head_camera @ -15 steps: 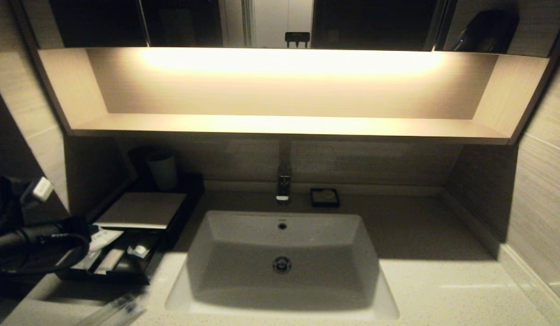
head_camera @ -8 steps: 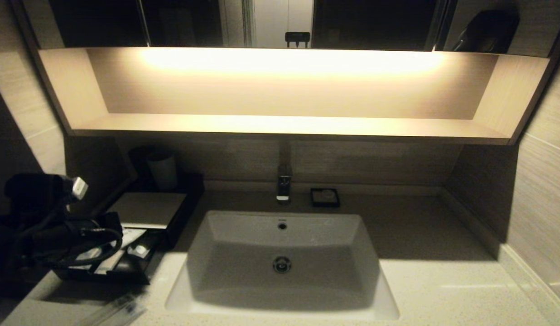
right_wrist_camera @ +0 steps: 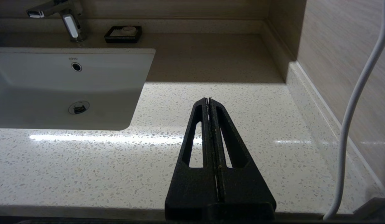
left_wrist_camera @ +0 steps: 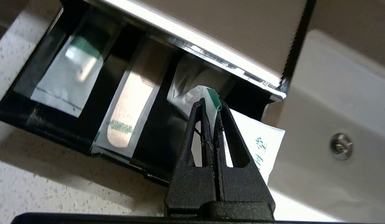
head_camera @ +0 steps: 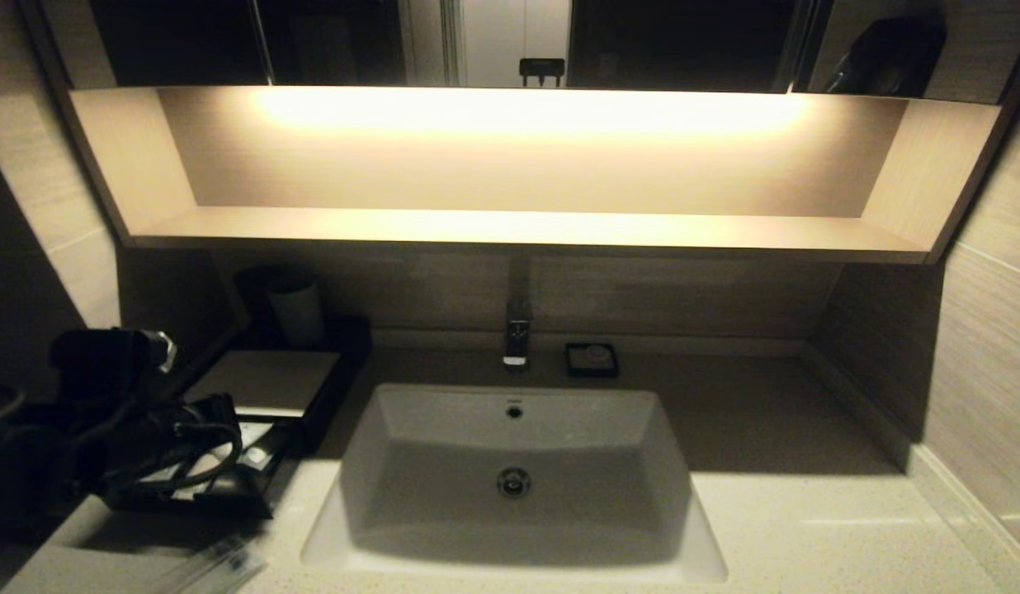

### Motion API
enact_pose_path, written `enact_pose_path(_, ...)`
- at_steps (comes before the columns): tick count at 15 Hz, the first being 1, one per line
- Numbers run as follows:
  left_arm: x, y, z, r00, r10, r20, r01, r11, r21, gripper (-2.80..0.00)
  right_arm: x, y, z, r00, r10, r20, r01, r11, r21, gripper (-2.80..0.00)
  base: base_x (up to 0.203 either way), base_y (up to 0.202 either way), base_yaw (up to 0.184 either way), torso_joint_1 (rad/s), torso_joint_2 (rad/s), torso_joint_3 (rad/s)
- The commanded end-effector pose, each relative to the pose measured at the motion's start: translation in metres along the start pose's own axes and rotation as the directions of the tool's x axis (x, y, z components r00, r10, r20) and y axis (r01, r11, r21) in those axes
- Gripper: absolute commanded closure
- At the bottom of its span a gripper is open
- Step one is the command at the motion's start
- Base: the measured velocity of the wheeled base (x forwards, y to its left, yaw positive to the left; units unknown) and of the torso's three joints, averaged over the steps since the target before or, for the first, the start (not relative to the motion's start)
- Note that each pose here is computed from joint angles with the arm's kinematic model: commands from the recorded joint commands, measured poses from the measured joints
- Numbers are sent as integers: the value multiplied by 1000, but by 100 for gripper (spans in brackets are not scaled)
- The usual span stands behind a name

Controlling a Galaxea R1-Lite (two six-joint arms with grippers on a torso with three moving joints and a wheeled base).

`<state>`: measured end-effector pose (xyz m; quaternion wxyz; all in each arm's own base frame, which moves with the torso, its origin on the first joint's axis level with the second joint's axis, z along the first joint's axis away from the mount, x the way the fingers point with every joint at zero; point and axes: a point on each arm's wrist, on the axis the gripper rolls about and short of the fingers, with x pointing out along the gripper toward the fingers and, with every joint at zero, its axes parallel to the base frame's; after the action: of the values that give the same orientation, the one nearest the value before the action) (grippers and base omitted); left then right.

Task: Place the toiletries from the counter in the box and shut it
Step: Place the bathroom toiletry into the drawer

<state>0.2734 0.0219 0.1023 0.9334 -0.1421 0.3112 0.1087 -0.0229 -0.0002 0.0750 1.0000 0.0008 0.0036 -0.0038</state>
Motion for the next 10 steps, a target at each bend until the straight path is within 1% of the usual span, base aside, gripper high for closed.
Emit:
enact_pose_path(1, 5, 0, -6, 1000, 9, -26, -10, 1000, -5, 0, 0, 0, 0, 1000, 0, 0, 0, 1000, 0, 0, 0, 0, 0, 0, 0, 0)
enact_pose_path(5, 13, 1, -11, 998, 28, -51, -28, 1000, -5, 0, 0, 0, 0, 1000, 0, 0, 0, 1000, 0, 0, 0, 0, 0, 0, 0, 0)
enact_pose_path(7, 18, 1, -12, 998, 49, -32, -49, 999, -5, 0, 0, 0, 0, 1000, 0, 0, 0, 1000, 0, 0, 0, 0, 0, 0, 0, 0)
enact_pose_path(10, 21, 2, -14, 998, 50, -32, -50, 999, -7, 0, 0, 0, 0, 1000, 0, 0, 0, 1000, 0, 0, 0, 0, 0, 0, 0, 0)
